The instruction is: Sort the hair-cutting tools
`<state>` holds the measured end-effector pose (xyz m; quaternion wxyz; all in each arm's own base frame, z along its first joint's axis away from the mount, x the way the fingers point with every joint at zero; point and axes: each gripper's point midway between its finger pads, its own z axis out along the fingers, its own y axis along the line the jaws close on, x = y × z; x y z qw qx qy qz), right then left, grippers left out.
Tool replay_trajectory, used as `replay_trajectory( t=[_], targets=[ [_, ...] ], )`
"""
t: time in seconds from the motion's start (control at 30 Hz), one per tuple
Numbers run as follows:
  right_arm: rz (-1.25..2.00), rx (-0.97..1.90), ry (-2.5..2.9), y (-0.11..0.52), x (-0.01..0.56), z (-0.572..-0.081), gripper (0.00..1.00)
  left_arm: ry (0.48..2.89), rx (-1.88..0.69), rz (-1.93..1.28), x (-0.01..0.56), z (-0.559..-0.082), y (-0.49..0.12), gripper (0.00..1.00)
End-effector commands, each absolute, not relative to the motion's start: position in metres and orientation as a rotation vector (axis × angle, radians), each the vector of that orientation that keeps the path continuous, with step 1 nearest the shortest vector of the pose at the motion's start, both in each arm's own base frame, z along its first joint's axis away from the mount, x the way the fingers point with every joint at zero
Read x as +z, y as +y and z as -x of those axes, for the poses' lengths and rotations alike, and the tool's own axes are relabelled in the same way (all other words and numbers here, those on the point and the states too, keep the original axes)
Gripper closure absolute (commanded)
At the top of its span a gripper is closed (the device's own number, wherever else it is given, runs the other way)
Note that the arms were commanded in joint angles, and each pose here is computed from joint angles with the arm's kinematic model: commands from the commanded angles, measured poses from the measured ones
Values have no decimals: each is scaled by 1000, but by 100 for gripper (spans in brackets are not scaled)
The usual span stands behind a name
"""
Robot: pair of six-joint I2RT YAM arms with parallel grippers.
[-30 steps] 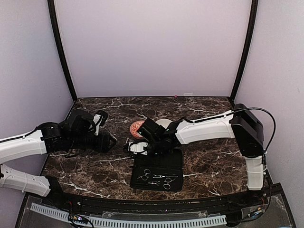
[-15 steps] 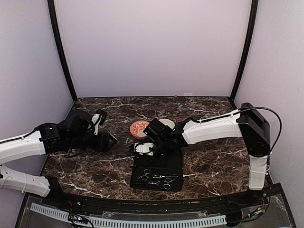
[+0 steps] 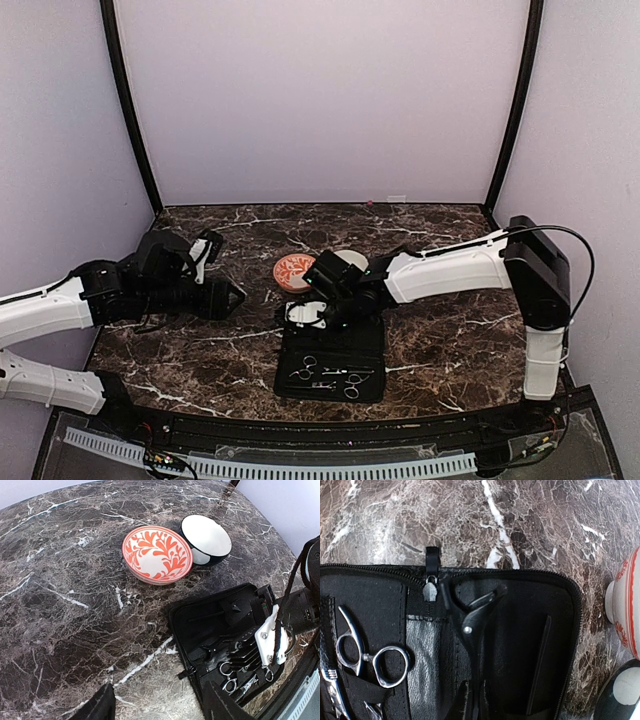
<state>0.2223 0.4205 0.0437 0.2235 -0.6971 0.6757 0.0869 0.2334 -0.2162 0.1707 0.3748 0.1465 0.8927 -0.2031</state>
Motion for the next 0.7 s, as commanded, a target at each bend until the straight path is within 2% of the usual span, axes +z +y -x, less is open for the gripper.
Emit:
replay_trajectory(
  t=[0.0,0.17,0.33,0.5,0.67],
  targets=[
    [1955,171,1927,396,54,-221,90,2278,-553,-404,169,-231,-220,39],
    [1919,206,1910,397,91,-224,74,2318,-610,-462,166,-223,-231,40],
    [1914,271,1913,384,116,-215,72,2355,-669,-483,161,-216,-239,42],
    [1808,300,1931,343,142,-220,71,2398,-739,-518,149,-208,-251,46],
    [1578,332,2028,284,132,-246,62,2465,-709,-561,125,-214,-262,45]
  ],
)
